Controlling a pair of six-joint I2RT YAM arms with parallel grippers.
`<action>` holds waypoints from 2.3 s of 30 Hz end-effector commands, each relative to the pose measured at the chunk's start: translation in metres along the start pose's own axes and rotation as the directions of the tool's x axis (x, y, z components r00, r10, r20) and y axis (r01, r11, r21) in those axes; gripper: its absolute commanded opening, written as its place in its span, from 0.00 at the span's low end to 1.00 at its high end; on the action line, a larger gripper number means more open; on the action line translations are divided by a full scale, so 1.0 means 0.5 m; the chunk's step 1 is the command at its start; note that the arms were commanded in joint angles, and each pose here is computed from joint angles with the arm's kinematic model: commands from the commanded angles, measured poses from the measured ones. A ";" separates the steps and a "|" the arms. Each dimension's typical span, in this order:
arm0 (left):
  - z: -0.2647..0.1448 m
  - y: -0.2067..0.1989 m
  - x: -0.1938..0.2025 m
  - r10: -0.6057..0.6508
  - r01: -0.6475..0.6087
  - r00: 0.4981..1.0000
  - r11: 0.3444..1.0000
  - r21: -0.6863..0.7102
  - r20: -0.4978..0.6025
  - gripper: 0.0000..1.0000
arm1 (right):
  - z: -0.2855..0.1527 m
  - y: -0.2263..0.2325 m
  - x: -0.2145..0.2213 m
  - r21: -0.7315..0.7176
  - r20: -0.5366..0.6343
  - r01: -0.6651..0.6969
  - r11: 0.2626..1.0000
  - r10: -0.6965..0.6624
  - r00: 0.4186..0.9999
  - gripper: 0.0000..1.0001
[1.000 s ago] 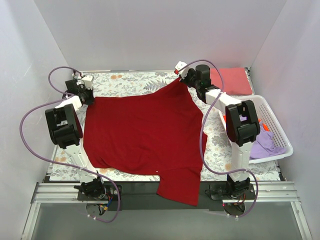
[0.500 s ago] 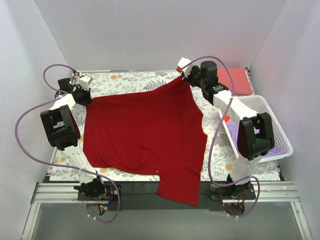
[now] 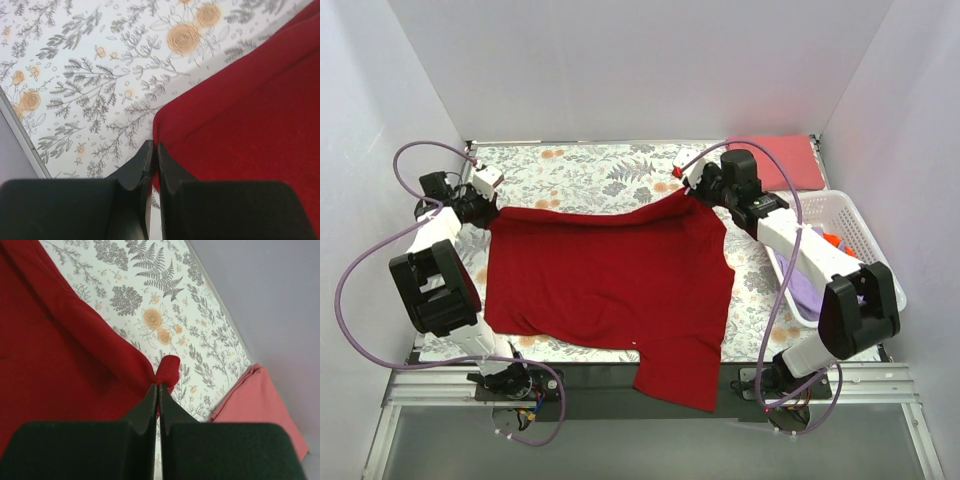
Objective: Fold and stack the t-shirts
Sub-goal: Fold the tshirt
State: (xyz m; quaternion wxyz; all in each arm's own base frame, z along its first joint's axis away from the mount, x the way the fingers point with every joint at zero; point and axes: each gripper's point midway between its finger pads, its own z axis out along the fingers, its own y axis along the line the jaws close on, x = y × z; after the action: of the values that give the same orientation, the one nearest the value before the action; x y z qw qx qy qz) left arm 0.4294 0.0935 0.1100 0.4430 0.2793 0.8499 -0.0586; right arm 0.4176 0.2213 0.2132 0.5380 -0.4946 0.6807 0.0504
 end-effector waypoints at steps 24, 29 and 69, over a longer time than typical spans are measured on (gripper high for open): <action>-0.111 -0.114 0.137 0.097 -0.064 0.989 0.963 0.263 -0.113 0.31 | -0.139 0.235 0.116 -0.356 -0.155 0.008 0.935 -0.067 0.986 0.45; -0.115 -0.113 0.103 0.008 0.016 0.996 0.963 0.269 -0.087 0.38 | -0.147 0.187 0.076 -0.320 -0.139 -0.011 0.947 -0.035 0.990 0.57; -0.064 -0.142 0.206 0.112 0.006 0.940 0.939 0.344 -0.321 0.21 | -0.030 0.243 0.206 -0.391 -0.563 -0.494 0.777 0.223 0.796 0.55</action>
State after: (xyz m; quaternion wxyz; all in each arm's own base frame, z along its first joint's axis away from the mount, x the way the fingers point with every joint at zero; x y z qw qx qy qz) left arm 0.3262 0.0860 0.0313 0.2339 0.3494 0.8914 -0.1692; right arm 0.3045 0.2051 0.0643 0.1482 -0.4928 0.8332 0.2026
